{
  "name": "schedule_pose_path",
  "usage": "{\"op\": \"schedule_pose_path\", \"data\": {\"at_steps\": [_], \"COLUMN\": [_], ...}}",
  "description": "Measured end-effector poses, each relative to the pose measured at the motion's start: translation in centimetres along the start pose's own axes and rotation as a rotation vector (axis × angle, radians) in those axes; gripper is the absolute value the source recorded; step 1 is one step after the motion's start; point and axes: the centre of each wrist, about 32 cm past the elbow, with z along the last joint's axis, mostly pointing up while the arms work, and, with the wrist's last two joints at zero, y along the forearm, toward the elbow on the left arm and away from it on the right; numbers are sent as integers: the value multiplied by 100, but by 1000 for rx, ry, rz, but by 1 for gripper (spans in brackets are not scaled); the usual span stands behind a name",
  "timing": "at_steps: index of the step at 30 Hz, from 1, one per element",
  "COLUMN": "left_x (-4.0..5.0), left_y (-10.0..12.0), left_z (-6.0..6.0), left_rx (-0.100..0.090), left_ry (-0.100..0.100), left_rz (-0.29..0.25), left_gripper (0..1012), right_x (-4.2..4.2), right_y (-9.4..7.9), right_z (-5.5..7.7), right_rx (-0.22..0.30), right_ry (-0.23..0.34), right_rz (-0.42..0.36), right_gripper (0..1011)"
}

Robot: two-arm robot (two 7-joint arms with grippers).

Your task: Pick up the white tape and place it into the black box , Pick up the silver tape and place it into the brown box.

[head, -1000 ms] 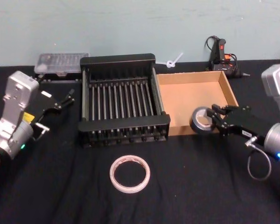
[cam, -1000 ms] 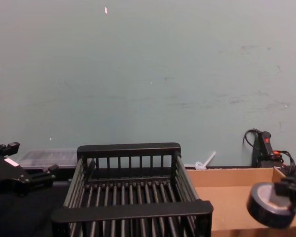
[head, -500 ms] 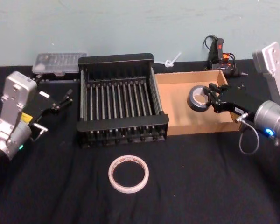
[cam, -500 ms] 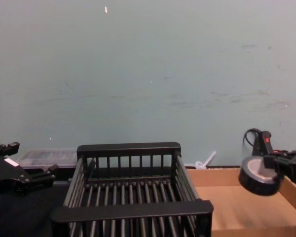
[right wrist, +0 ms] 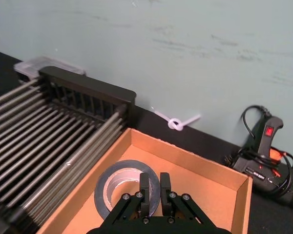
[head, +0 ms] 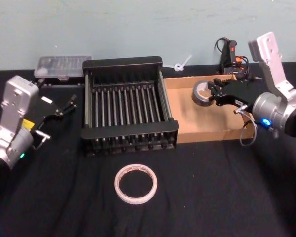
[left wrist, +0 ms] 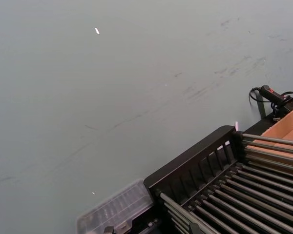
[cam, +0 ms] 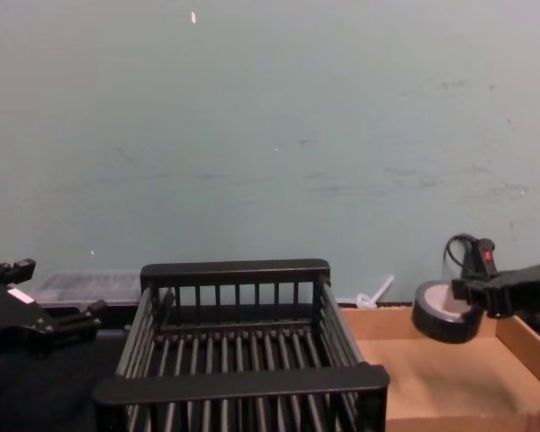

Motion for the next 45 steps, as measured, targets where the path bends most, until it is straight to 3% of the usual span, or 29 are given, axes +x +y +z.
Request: {"op": "schedule_pose_path", "data": {"at_steps": [12,29,45], "left_x": [0,0,0], "left_y": [0,0,0], "left_z": [0,0,0], "left_rx": [0,0,0], "left_ry": [0,0,0], "left_rz": [0,0,0], "left_gripper": [1001,1002,1001], "right_x": [37,40,43], "right_y": [334,390,383], "right_z": [-74,-106,-102], "right_rx": [-75,-101,-97], "right_ry": [45,33,37], "right_rz": [-57,-65,-64], "right_gripper": [133,135,600]}}
